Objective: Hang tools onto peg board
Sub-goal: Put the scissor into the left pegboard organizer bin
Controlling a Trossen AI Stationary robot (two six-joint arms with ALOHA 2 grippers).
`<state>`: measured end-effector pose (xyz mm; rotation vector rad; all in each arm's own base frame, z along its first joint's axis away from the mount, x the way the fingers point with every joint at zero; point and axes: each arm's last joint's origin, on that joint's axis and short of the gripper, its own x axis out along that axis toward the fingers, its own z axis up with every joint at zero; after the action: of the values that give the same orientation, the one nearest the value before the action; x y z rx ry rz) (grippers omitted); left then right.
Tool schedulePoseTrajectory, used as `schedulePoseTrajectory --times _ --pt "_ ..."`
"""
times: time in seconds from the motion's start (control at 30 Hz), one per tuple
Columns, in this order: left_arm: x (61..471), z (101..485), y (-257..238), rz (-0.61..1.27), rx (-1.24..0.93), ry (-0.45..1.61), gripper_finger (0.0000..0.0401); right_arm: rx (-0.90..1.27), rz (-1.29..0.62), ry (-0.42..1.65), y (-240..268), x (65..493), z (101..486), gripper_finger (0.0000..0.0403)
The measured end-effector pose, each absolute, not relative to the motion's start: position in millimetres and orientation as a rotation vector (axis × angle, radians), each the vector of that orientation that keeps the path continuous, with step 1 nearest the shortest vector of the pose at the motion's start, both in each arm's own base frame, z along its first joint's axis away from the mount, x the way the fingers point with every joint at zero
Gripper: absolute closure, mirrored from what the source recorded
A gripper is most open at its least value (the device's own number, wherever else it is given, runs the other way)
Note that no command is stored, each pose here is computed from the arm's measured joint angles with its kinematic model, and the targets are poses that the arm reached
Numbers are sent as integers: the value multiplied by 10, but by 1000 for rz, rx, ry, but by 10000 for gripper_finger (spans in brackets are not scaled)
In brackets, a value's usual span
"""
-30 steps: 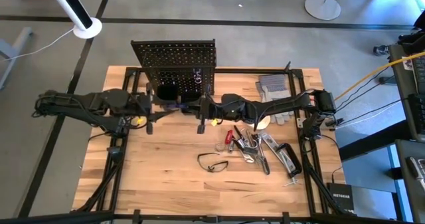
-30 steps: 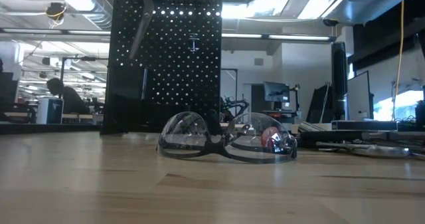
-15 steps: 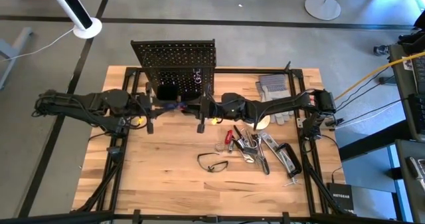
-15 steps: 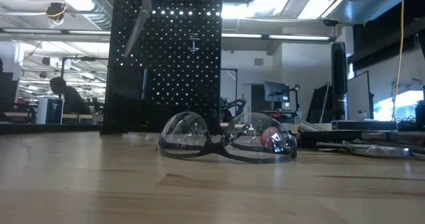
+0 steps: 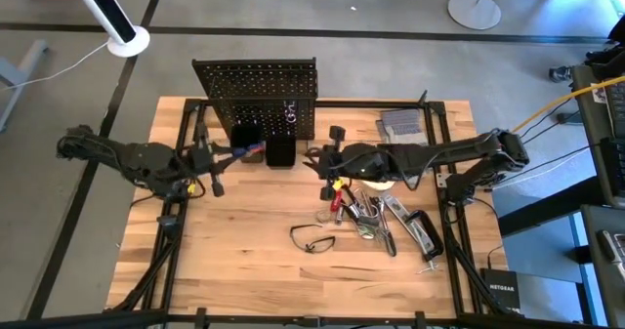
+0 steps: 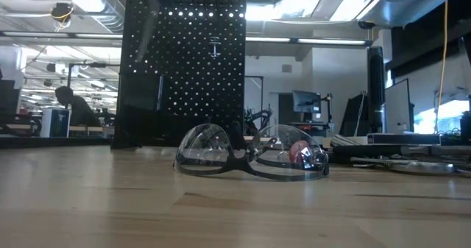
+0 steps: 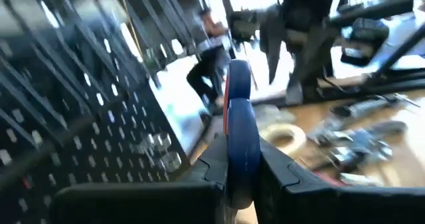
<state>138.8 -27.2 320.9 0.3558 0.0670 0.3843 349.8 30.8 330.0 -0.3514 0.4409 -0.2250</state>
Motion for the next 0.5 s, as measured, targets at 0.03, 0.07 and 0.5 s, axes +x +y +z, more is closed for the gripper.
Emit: schedulePoseTrajectory --times 0.03,0.07,0.5 --pt "1393 3201 -280 401 379 43 378 -348 -232 455 305 3492 3244 319" --pt "1397 3192 -279 430 401 19 378 -343 -233 470 305 3488 3186 319" --pt "1465 2698 -142 609 395 98 378 -233 -246 441 405 3446 2842 318"
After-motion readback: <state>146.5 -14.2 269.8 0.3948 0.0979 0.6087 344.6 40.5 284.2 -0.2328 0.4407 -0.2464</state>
